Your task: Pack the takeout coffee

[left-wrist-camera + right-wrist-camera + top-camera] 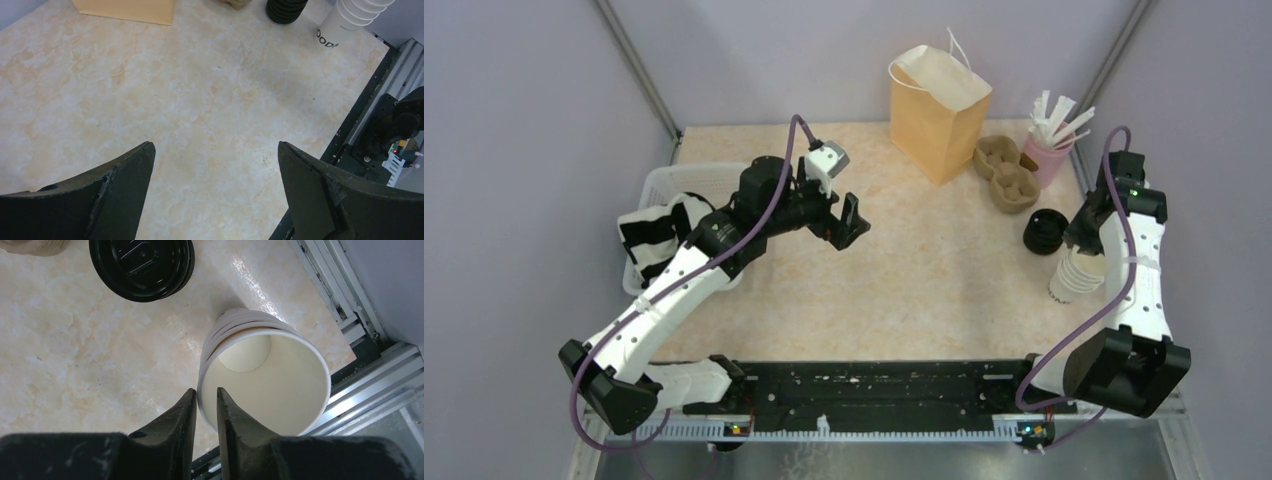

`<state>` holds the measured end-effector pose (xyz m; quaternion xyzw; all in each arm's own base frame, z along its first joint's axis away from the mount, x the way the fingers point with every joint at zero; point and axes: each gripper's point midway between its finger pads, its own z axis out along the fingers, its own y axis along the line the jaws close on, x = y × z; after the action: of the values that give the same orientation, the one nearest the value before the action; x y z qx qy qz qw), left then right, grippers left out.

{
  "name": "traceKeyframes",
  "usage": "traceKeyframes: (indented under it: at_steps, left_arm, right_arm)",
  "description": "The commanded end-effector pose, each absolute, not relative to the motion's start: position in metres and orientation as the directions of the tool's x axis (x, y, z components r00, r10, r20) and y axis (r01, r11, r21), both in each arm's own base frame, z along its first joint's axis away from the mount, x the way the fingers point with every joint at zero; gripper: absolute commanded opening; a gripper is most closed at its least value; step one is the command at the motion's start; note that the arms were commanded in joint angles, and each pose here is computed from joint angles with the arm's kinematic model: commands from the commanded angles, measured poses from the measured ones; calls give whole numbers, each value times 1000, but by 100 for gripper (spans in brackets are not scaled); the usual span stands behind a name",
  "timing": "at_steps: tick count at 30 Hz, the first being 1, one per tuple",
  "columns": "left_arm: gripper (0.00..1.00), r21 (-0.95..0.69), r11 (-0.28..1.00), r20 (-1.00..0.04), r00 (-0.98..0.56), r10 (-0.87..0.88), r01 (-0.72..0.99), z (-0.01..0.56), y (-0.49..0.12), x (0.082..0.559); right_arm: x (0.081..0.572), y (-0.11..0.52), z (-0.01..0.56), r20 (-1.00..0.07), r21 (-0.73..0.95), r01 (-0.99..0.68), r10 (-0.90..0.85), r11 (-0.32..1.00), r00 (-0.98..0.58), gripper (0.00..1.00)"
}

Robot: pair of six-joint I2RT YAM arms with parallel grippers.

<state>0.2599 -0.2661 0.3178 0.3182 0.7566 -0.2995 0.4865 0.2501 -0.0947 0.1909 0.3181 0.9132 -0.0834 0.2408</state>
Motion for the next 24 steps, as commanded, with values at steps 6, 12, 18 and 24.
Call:
traceKeyframes:
  at_steps: [6,12,18,24]
  left_arm:
    - [98,-78,630,-950,-249,187,773,336,-265,267]
    - [98,-82,623,-950,-250,188,778,336,-268,266]
    - [98,-88,617,-948,-255,188,782,335,-270,264]
    - [98,-88,611,-949,-252,189,787,335,-272,261]
  right_arm:
    - [247,-103,200,-537,-22,628,520,778,-664,10]
    - [245,-104,206,-546,-25,630,517,776,-659,0]
    - [239,-104,219,-555,-31,637,517,770,-652,0]
    - [236,-108,236,-575,-50,646,507,762,-642,0]
